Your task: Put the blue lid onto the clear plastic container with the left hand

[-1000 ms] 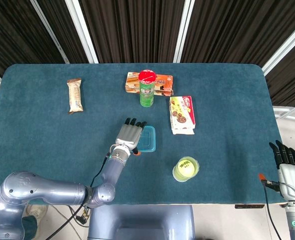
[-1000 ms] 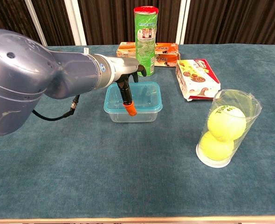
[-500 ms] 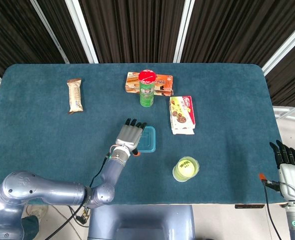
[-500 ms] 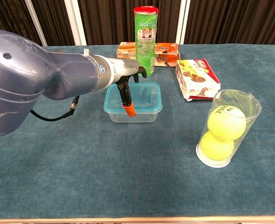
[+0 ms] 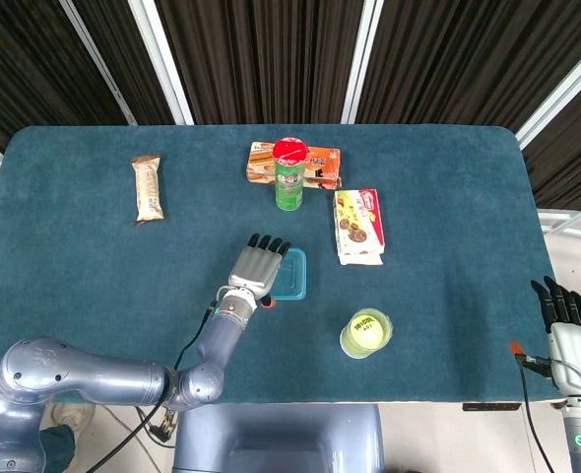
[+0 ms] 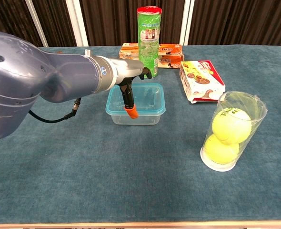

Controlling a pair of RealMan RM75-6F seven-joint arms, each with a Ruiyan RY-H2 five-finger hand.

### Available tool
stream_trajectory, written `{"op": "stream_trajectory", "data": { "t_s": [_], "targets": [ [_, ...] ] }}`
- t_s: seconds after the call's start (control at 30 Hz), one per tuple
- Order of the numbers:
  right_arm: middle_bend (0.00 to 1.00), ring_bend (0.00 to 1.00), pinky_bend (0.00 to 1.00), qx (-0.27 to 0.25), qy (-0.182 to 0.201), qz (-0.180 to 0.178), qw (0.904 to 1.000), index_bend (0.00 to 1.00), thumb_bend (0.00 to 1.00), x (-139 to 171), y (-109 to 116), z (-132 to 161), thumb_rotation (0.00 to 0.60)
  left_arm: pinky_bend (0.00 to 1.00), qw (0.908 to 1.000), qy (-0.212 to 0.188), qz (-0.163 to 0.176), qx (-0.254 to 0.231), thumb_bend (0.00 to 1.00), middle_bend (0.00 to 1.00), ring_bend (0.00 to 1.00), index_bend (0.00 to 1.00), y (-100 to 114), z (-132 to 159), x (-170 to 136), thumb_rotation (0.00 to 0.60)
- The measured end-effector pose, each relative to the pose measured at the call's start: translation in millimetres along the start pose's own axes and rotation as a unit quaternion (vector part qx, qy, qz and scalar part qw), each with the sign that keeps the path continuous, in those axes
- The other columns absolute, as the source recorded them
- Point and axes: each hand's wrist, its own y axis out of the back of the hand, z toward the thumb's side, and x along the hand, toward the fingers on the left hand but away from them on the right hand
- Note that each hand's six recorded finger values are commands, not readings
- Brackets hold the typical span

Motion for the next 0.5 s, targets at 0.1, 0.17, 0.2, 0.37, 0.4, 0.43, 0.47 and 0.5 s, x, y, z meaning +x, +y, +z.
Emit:
{"op": "stream_trajectory", "data": {
  "t_s": [0.1,0.17,0.2,0.37,0.4,0.43,0.47,0.5],
  "targets": [
    [0.0,0.0,0.0,0.0,0.0,0.0,1.0,0.09,0.29,0.0,0.0,0.2,0.6,0.0,1.0,-0.002,0.002,0.002,0.14,0.04,0.0,0.07,1.0,0.6,-1.3,0.6],
    [0.0,0.0,0.0,0.001,0.0,-0.001,1.0,0.09,0.29,0.1,0.2,0.2,0.6,0.0,1.0,-0.005,0.003,0.004,0.14,0.03,0.0,0.06,1.1,0.8,-2.5,0.6],
    [0.0,0.0,0.0,0.001,0.0,-0.001,1.0,0.09,0.29,0.1,0.2,0.1,0.6,0.0,1.0,-0.005,0.003,0.006,0.14,0.02,0.0,0.06,1.1,0.7,-3.0,0.6],
    [0.0,0.0,0.0,0.003,0.0,-0.001,1.0,0.1,0.29,0.2,0.0,0.2,0.6,0.0,0.9998,-0.015,0.001,0.013,0.14,0.02,0.0,0.06,1.1,2.1,-9.1,0.6],
    [0.0,0.0,0.0,0.004,0.0,-0.001,1.0,0.1,0.29,0.3,-0.1,0.3,0.6,0.0,0.9998,-0.018,0.001,0.013,0.14,0.02,0.0,0.06,1.4,2.6,-10.7,0.6],
    [0.0,0.0,0.0,0.004,0.0,-0.001,1.0,0.1,0.29,0.4,-0.2,0.3,0.6,0.0,0.9997,-0.021,0.002,0.013,0.14,0.02,0.0,0.06,2.4,2.7,-12.9,0.6],
    [0.0,0.0,0.0,0.005,-0.001,-0.001,1.0,0.1,0.29,0.5,-0.3,0.2,0.6,0.0,0.9996,-0.023,0.004,0.014,0.14,0.02,0.0,0.06,3.6,2.4,-14.3,0.6],
    [0.0,0.0,0.0,0.005,-0.001,-0.001,1.0,0.1,0.29,0.4,-0.3,0.1,0.6,0.0,0.9996,-0.024,0.007,0.017,0.14,0.03,0.0,0.06,5.1,1.6,-15.2,0.6]
  ]
}}
